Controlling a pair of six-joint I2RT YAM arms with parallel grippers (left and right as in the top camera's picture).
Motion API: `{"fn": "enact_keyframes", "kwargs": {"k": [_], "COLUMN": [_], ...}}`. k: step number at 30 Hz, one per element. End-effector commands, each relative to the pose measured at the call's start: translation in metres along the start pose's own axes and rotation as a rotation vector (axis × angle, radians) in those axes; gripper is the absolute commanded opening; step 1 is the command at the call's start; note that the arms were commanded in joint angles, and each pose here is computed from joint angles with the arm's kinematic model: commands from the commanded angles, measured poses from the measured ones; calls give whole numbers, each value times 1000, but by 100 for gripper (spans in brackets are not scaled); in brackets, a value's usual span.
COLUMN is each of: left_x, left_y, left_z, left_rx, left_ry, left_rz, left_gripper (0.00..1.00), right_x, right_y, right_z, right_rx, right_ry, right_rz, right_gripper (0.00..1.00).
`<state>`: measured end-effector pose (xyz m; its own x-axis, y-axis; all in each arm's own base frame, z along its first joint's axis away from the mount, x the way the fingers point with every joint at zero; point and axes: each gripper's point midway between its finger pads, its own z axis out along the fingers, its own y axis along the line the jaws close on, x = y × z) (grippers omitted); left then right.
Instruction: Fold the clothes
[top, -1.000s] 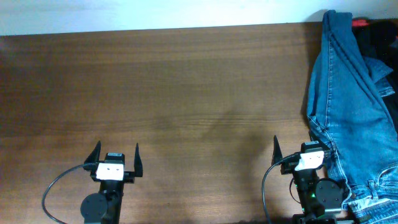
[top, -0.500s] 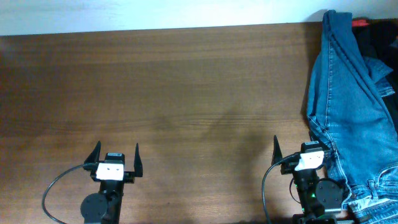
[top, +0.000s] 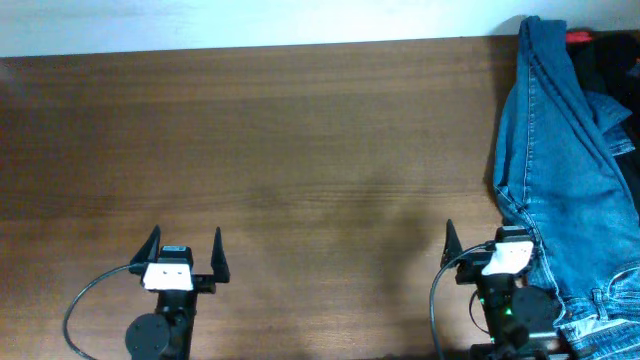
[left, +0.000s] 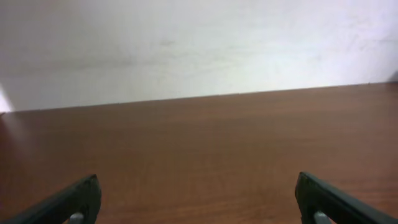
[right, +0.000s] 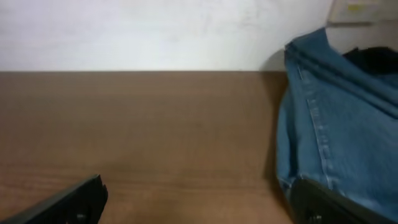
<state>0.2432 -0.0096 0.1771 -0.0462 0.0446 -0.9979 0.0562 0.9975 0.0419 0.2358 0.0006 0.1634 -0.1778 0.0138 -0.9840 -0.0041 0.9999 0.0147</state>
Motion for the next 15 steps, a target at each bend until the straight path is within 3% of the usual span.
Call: {"fn": "enact_keyframes", "kwargs": {"k": [1,11,15], "left_x": [-40,-87,-90], "left_y": [-2,1,-2], "left_z": [-10,13,37], "left_rx": [16,23,54], "left_ry": [-21,218,409], "left_rz": [-33,-45,-61], "left_gripper": [99,99,99], "right_x": [-41,-69,-73], "right_y": [-13,-13,-4], "right_z": [-15,-29,-27], "right_rx": [75,89,44], "right_ry": [-21,361,544], "right_rz": [28,20,29], "right_gripper": [99,99,99]}}
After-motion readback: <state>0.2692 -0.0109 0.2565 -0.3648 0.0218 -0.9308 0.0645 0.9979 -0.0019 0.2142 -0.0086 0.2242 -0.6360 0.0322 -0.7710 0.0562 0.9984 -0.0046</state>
